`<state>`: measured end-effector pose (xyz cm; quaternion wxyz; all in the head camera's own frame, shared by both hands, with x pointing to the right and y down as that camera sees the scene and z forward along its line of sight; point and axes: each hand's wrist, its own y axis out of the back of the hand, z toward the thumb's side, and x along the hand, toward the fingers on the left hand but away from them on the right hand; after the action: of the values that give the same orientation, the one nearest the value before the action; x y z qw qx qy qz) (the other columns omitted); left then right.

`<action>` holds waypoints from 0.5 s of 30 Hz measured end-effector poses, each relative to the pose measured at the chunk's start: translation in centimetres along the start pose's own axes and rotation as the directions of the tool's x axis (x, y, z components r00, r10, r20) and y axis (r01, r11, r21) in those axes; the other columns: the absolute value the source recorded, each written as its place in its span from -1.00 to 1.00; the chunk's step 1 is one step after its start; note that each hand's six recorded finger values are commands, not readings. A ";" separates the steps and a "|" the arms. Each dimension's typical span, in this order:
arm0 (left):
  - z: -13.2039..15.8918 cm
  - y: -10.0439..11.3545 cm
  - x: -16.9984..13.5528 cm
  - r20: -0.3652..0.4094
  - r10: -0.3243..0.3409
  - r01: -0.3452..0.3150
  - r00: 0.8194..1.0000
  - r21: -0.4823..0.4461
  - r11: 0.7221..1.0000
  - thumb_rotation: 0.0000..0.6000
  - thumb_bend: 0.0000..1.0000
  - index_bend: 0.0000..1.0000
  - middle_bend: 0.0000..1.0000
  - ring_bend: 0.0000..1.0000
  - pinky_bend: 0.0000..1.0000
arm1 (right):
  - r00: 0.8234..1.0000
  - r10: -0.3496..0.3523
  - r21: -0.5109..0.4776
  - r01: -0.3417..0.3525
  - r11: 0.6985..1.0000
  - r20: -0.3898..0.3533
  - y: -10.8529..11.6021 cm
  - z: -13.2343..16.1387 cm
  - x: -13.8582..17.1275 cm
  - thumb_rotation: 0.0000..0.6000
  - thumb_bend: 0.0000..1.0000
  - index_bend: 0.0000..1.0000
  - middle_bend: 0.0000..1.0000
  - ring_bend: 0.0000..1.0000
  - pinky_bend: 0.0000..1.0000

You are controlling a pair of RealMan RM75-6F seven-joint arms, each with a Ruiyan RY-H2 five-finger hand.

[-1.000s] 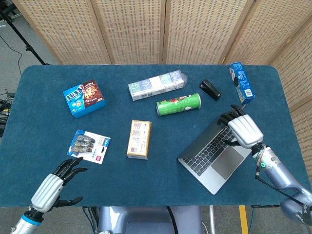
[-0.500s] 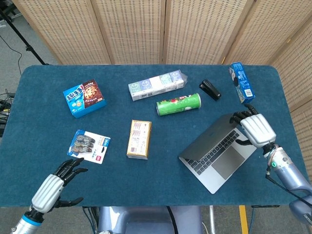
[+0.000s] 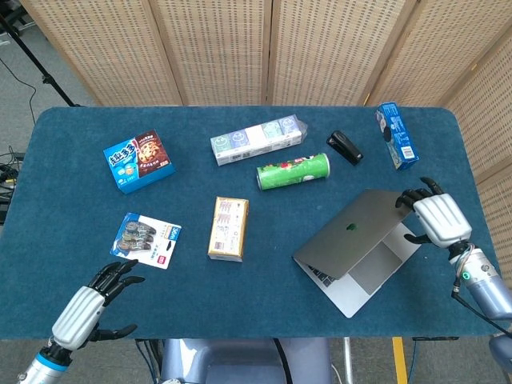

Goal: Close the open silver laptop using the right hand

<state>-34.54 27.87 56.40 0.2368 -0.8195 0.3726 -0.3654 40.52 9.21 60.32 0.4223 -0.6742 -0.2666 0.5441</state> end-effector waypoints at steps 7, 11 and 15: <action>0.0 0.0 0.0 0.001 0.001 -0.001 1.000 -0.003 1.000 1.00 -0.74 -0.51 -0.76 -0.65 -0.80 | 0.999 0.023 -0.015 -0.022 1.000 0.029 -1.4 -1.4 1.4 1.00 -0.73 -0.27 -0.35 -0.30 -0.82; 0.1 0.0 0.0 0.002 0.000 0.000 1.000 -0.002 1.000 1.00 -0.74 -0.51 -0.76 -0.65 -0.80 | 0.998 0.035 -0.022 -0.034 0.999 0.044 -2.2 -2.1 2.0 1.00 -0.73 -0.27 -0.35 -0.30 -0.82; 0.1 0.0 0.0 0.002 0.000 0.000 1.000 -0.004 1.000 1.00 -0.74 -0.51 -0.76 -0.65 -0.80 | 0.998 0.045 -0.032 -0.043 0.999 0.053 -2.8 -2.5 2.5 1.00 -0.73 -0.28 -0.36 -0.30 -0.83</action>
<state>-34.49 27.89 56.32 0.2357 -0.8204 0.3728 -0.3638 43.87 11.94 61.61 0.3927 -0.6714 -0.2712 0.5669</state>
